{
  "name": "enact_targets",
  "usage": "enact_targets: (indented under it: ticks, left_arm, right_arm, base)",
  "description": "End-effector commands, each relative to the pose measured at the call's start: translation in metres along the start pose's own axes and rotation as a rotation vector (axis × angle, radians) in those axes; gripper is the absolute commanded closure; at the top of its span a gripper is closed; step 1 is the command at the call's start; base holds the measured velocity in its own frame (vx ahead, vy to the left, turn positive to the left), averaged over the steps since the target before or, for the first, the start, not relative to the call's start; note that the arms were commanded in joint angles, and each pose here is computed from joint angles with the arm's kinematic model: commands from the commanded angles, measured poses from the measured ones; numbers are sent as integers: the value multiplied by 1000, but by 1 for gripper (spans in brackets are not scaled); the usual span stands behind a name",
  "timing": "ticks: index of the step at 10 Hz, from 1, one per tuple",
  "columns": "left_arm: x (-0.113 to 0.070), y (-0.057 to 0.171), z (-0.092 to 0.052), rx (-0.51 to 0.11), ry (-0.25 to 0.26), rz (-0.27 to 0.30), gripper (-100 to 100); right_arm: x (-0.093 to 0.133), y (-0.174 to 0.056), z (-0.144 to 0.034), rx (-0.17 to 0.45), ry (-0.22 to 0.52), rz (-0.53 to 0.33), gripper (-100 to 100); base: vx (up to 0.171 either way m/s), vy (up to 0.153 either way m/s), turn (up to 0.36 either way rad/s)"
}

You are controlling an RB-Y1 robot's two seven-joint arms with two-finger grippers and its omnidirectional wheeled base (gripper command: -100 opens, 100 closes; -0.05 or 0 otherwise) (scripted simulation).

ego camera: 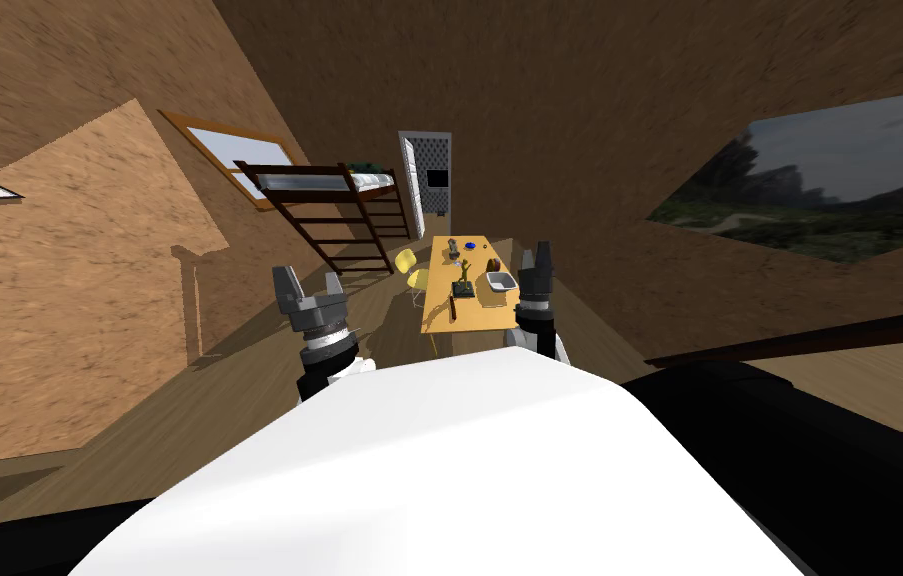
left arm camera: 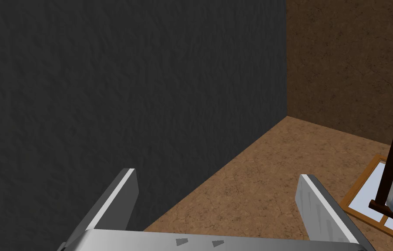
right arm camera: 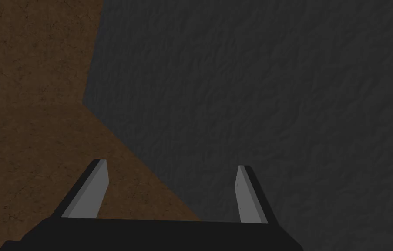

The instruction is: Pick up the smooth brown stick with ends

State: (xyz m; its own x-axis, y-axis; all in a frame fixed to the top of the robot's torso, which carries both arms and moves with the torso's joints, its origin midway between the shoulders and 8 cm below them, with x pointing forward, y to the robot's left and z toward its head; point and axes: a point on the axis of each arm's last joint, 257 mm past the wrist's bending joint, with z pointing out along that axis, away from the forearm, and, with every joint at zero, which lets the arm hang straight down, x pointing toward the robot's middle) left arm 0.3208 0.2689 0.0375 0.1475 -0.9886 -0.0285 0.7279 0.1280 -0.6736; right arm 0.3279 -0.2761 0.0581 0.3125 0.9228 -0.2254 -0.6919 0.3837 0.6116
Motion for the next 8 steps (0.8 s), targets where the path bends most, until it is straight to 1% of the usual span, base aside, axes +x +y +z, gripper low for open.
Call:
enact_targets:
  ticks: [1,3,6,7,8]
  left_arm:
    - [0,0,0,0,0,0,0]
    - [0,0,0,0,0,0,0]
    - [0,0,0,0,0,0,0]
    - [0,0,0,0,0,0,0]
    - [0,0,0,0,0,0,0]
  right_arm:
    - [1,-16,-3,34,33,-13,-100]
    - [-2,-38,-8,87,58,-26,-100]
    - [-17,-85,-20,206,78,-46,-100]
    - [-17,-85,-20,206,78,-46,-100]
    - [-25,-104,-26,255,78,-51,-100]
  base:
    - [-2,83,-15]
    - [-17,156,-30]
    - [16,222,-32]
    - [0,173,-20]
    - [-1,166,-10]
